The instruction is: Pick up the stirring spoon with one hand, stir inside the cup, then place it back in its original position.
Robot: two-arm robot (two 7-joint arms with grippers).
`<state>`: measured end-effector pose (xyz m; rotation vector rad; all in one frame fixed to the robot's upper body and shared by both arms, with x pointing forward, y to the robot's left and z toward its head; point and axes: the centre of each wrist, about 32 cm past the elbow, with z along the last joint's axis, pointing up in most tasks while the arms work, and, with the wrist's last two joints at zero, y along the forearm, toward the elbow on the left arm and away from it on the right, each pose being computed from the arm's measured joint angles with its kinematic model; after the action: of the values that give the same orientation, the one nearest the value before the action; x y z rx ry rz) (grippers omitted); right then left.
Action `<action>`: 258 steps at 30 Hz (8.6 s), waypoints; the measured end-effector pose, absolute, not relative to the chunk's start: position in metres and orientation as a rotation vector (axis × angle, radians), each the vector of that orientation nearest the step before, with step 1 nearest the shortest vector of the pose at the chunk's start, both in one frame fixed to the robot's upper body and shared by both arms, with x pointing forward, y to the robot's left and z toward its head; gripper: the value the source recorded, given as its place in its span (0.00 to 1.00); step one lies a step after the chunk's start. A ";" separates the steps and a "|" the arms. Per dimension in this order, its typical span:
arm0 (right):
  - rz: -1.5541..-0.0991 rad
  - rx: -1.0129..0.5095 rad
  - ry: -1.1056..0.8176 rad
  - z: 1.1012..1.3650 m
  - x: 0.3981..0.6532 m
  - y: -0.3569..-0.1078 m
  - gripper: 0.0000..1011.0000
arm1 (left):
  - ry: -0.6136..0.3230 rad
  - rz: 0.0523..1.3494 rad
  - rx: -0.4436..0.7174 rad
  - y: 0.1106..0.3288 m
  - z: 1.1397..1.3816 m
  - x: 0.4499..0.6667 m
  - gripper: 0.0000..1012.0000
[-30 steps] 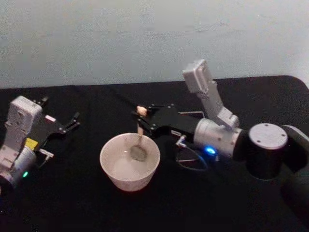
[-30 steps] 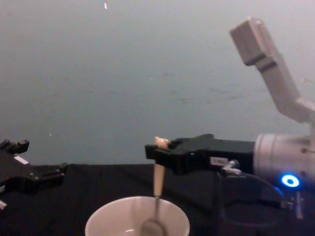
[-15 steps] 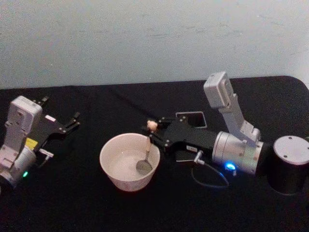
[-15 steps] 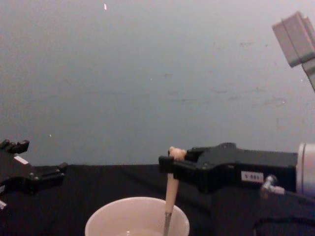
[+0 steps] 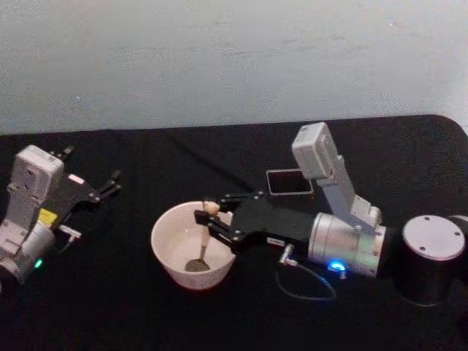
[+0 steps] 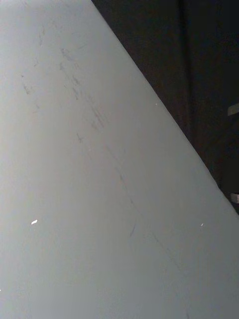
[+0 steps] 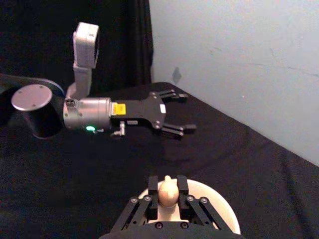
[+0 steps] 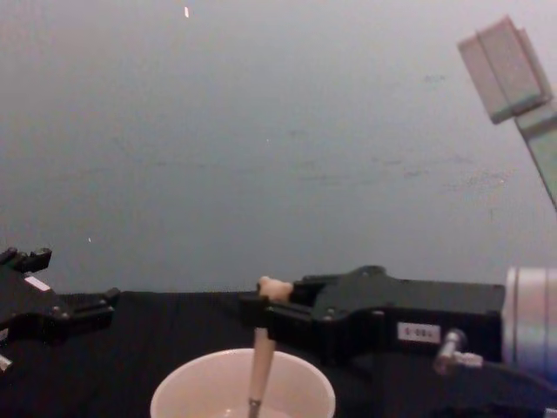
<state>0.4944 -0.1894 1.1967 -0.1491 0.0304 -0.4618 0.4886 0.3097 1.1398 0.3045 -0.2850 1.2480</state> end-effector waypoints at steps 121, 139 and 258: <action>-0.832 0.097 0.064 1.269 0.495 -0.275 0.22 | -0.285 1.248 0.304 0.310 1.140 0.489 0.99; -0.846 0.032 0.036 1.256 0.495 -0.284 0.22 | -0.285 1.248 0.304 0.310 1.140 0.489 0.99; -0.841 -0.202 0.060 1.203 0.507 -0.264 0.99 | -0.285 1.248 0.304 0.310 1.140 0.489 0.99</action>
<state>0.5067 -0.2642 1.2034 -0.2018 0.0600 -0.8412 0.4886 0.3097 1.1398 0.3045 -0.2850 1.2479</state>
